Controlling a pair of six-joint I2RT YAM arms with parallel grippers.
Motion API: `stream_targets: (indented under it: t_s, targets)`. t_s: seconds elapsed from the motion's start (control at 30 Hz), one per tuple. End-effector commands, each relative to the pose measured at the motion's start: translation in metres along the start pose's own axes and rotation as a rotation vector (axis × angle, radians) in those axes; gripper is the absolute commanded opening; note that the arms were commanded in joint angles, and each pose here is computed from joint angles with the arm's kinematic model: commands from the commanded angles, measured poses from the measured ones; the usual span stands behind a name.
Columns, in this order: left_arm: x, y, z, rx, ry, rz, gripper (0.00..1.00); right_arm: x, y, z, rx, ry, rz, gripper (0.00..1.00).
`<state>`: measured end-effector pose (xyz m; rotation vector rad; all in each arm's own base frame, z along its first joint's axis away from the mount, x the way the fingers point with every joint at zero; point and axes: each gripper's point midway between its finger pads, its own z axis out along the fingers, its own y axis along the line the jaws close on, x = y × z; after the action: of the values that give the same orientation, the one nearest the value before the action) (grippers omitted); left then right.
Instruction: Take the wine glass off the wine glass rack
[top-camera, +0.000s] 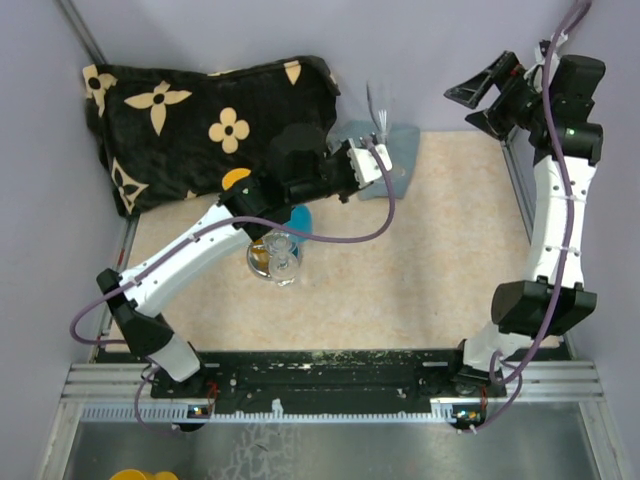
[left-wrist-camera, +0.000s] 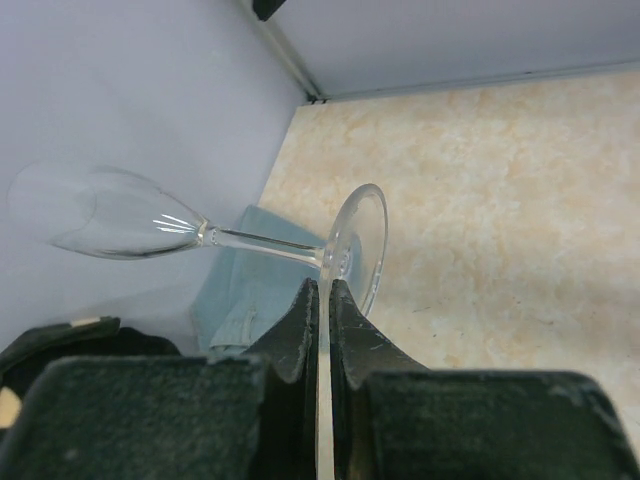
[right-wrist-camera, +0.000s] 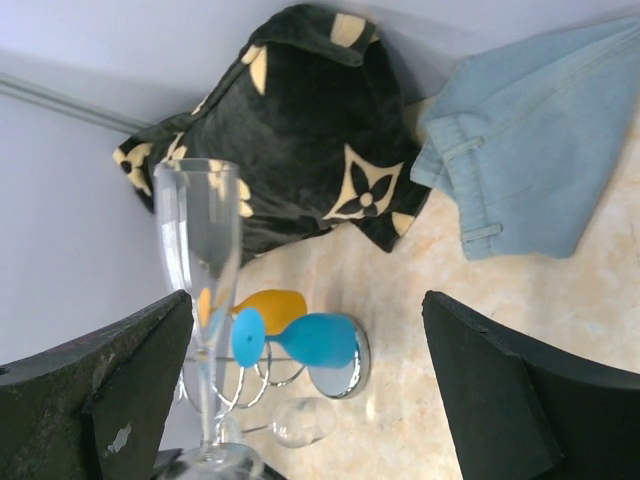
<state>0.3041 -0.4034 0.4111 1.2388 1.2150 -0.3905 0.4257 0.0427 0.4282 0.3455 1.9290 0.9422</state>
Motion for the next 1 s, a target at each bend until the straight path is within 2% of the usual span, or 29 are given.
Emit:
stream_targets:
  t_s: [0.0,0.4,0.6,0.97]
  targets:
    - [-0.022,-0.013,0.008,0.014,-0.095,0.047,0.0,0.004,0.045,-0.029,-0.141,-0.039,-0.074,0.97]
    - [-0.021,-0.068,0.014,0.114,-0.13,0.136,0.0,0.048,0.059,-0.042,-0.291,0.038,0.019,0.97]
    - [-0.023,-0.082,0.012,0.134,-0.144,0.185,0.0,0.063,0.042,-0.038,-0.232,0.06,0.026,0.97]
    - [-0.03,-0.088,0.004,0.144,-0.156,0.189,0.0,0.088,-0.001,-0.025,-0.096,0.102,0.029,0.97]
